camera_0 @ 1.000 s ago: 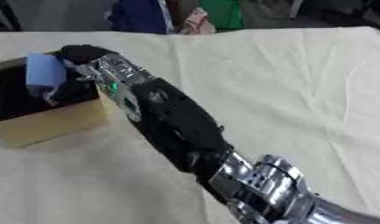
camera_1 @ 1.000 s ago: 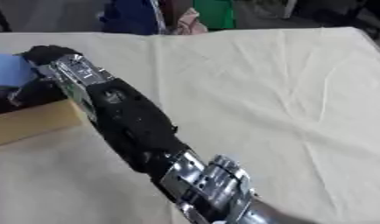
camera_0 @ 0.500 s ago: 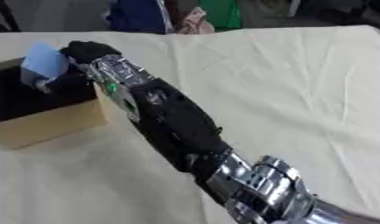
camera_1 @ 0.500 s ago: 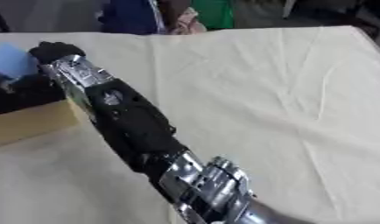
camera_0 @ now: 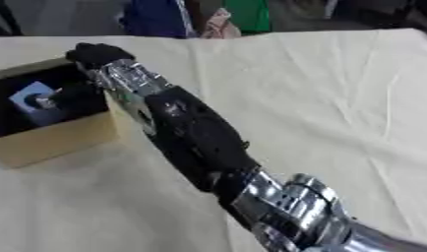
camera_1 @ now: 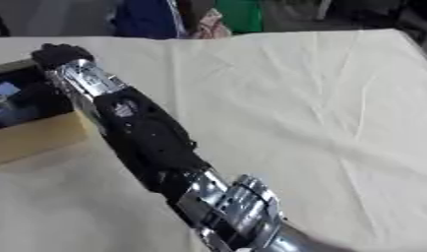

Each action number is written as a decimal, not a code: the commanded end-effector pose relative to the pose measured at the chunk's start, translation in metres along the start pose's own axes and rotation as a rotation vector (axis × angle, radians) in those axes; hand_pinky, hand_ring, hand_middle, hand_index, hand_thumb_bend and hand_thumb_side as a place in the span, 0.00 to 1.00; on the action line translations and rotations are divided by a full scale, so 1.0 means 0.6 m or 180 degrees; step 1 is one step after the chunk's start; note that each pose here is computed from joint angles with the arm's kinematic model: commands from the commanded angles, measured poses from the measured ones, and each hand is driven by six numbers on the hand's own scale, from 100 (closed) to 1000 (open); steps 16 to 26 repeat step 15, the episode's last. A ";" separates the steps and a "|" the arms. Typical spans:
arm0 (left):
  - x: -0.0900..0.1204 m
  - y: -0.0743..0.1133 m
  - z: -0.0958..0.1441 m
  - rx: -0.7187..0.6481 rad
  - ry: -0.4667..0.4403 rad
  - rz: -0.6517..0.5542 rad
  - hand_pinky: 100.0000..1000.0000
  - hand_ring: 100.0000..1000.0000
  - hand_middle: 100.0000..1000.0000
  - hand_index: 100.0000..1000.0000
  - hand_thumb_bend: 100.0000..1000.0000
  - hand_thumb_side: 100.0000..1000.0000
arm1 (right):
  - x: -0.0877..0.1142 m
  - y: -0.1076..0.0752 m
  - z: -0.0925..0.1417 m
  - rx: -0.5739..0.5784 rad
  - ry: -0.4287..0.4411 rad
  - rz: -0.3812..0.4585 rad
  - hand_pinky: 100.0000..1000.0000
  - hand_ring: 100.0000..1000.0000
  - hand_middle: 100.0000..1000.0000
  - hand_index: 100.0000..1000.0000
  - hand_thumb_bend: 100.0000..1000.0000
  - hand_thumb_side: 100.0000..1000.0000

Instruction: Pick up objects on the table and place them in the box.

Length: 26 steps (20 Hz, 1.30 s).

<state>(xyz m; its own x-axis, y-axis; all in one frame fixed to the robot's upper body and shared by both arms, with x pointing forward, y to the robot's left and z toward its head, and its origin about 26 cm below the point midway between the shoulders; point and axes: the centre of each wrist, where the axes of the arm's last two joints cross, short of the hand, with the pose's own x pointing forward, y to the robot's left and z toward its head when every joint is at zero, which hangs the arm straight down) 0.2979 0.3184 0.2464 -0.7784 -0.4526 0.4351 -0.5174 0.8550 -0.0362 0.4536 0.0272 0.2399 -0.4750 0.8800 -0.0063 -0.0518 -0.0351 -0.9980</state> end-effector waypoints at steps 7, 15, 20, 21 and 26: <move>0.009 0.006 -0.012 -0.0004 -0.0112 -0.0031 0.68 0.86 0.60 0.76 0.00 0.96 | -0.010 -0.084 0.025 -0.0487 -0.0270 -0.0174 1.00 0.99 1.00 1.00 0.20 1.00; 0.007 0.012 -0.009 0.0018 -0.0098 -0.0100 0.68 0.86 0.60 0.76 0.00 0.96 | -0.091 -0.193 0.125 -0.1375 -0.0789 -0.0525 0.86 0.87 0.79 0.88 0.00 1.00; 0.007 0.012 -0.009 0.0018 -0.0098 -0.0100 0.68 0.86 0.60 0.76 0.00 0.96 | -0.091 -0.193 0.125 -0.1375 -0.0789 -0.0525 0.86 0.87 0.79 0.88 0.00 1.00; 0.007 0.012 -0.009 0.0018 -0.0098 -0.0100 0.68 0.86 0.60 0.76 0.00 0.96 | -0.091 -0.193 0.125 -0.1375 -0.0789 -0.0525 0.86 0.87 0.79 0.88 0.00 1.00; 0.007 0.012 -0.009 0.0018 -0.0098 -0.0100 0.68 0.86 0.60 0.76 0.00 0.96 | -0.091 -0.193 0.125 -0.1375 -0.0789 -0.0525 0.86 0.87 0.79 0.88 0.00 1.00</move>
